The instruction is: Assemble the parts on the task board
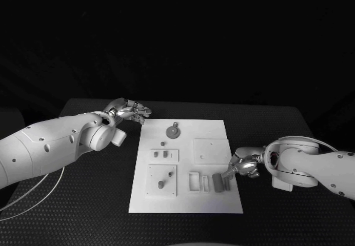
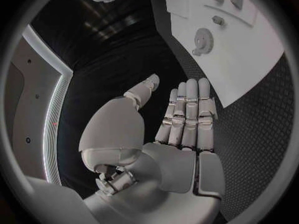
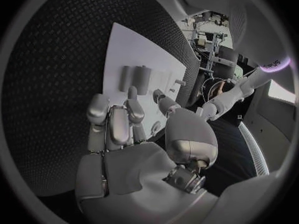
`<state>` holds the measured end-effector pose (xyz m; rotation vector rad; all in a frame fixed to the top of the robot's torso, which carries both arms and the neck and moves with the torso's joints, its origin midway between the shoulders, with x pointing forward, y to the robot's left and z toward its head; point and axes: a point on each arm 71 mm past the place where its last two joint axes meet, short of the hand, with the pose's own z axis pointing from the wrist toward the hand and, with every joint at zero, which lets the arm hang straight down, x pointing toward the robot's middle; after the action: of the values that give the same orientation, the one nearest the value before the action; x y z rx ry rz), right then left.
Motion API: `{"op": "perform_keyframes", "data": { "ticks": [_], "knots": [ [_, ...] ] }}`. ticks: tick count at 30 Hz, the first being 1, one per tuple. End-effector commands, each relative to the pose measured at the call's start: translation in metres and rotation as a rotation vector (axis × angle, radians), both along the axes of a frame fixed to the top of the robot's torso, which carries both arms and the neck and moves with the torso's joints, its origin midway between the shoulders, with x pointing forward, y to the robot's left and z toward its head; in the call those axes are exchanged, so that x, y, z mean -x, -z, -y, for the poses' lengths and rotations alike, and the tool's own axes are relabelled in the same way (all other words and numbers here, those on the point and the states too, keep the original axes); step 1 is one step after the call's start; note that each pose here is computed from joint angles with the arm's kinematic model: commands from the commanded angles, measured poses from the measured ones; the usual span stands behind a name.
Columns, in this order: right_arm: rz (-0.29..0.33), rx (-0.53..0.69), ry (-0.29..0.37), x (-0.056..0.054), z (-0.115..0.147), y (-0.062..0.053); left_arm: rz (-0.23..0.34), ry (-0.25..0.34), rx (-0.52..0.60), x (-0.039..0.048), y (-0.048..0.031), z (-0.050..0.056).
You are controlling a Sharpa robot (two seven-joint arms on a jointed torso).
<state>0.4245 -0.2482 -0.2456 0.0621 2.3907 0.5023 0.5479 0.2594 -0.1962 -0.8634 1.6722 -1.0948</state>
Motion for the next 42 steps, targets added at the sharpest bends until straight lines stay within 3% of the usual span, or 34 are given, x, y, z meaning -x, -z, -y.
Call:
{"op": "perform_keyframes", "data": {
  "ticks": [1, 16, 26, 42],
  "knots": [
    [-0.005, 0.055, -0.007, 0.001, 0.000, 0.003, 0.006, 0.010, 0.010, -0.0003, -0.0022, 0.002],
    [-0.034, 0.037, -0.020, 0.006, -0.013, 0.014, 0.004, 0.009, 0.010, 0.0002, -0.0021, 0.001],
    [-0.065, 0.018, -0.045, 0.011, -0.031, 0.027, 0.004, 0.010, 0.010, 0.0004, -0.0021, 0.001],
    [-0.014, 0.028, -0.033, 0.010, -0.044, 0.041, 0.004, 0.009, 0.010, 0.0006, -0.0022, 0.000]
  ]
}}
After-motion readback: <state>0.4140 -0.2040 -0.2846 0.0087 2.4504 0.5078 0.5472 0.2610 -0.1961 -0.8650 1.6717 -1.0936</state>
